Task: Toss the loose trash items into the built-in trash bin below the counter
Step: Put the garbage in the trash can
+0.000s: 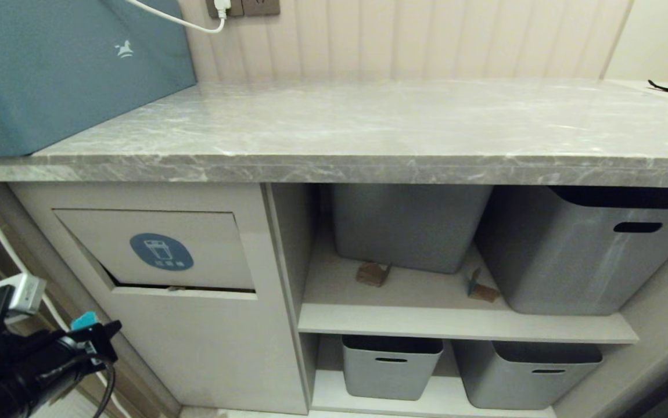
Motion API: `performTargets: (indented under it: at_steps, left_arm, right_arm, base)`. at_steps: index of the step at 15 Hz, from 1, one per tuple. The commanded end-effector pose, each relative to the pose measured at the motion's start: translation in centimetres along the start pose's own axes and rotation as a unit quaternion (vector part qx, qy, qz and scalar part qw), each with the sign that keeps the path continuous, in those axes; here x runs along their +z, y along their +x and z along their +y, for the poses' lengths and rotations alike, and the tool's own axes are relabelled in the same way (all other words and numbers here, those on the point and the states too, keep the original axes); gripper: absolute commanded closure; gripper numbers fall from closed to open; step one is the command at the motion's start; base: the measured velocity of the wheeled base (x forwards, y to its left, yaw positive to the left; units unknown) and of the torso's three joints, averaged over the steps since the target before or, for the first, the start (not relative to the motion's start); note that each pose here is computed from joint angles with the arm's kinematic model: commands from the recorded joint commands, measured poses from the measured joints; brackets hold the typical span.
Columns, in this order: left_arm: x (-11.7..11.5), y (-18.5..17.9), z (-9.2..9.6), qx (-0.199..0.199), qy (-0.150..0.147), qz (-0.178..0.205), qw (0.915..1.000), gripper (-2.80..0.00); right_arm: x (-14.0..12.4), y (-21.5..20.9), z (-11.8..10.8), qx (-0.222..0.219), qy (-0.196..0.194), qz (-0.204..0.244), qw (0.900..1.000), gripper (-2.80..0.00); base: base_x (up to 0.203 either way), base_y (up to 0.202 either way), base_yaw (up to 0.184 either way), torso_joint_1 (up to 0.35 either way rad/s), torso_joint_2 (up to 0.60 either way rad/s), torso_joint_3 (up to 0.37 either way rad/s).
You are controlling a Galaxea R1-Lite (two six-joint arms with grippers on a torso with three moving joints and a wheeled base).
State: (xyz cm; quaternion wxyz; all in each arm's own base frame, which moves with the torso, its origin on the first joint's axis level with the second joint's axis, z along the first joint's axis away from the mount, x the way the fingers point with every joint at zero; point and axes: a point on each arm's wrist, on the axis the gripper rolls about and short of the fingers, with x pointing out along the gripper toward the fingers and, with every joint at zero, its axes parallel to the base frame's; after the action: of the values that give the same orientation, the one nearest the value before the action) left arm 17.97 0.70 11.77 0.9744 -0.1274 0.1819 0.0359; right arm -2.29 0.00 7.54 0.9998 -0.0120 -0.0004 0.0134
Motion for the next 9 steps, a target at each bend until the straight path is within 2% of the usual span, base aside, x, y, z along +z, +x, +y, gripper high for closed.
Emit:
performTargets:
  at_steps: [1,4,9]
  left_arm:
    - [0.2,1.0,0.4,0.009,-0.004,-0.009,0.9999,0.00]
    - [0.6,1.8,0.4,0.005,-0.002,-0.035,0.9994,0.00]
    - [1.8,4.3,1.1,0.016,-0.005,-0.065,0.9977,0.00]
  right_arm:
    - [0.0,0.0,0.0,0.000,0.000,0.000,1.000,0.00]
    - [0.0,0.0,0.0,0.000,0.000,0.000,1.000,0.00]
    - [0.0,0.0,0.0,0.000,0.003,0.001,1.000,0.00]
  base:
    - [0.000,0.000,0.000,-0.116,0.45,0.334]
    - [0.000,0.000,0.000,-0.041,0.17,0.129]
    - [0.000,0.000,0.000,-0.005,0.02,0.014]
